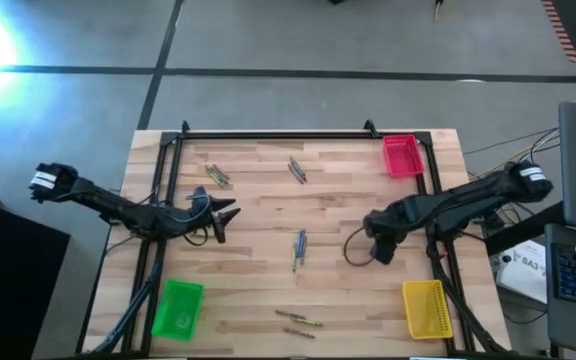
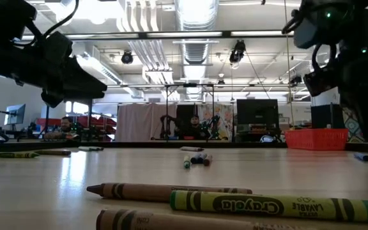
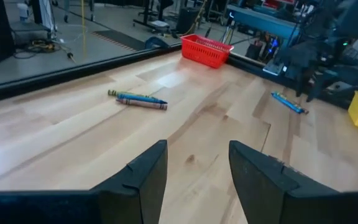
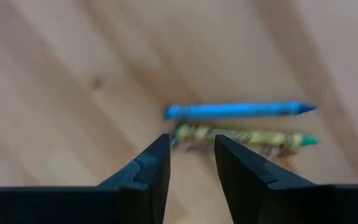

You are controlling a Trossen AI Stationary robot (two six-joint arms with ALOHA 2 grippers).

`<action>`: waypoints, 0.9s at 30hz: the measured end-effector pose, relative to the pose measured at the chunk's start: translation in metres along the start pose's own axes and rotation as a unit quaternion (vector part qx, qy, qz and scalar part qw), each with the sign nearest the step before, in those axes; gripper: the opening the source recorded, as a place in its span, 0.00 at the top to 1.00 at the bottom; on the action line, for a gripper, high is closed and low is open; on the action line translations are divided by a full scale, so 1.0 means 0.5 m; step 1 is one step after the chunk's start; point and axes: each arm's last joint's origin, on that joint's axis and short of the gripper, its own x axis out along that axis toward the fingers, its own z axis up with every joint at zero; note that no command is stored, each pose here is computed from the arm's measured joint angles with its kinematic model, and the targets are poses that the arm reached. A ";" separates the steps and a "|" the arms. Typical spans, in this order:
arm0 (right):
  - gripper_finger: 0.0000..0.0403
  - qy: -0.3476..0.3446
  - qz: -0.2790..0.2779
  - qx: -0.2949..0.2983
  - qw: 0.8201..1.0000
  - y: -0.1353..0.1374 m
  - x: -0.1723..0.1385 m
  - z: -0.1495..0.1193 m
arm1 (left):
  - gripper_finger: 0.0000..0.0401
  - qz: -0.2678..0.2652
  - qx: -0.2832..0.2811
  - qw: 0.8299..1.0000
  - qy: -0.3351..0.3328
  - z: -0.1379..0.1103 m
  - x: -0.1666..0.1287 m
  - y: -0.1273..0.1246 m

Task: Sort crayons
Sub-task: Put the brown crayon into the red bin

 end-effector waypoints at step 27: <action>0.71 0.076 -0.106 -0.223 0.966 0.073 0.039 -0.011 | 0.61 0.017 0.097 0.994 0.041 0.019 0.076 -0.077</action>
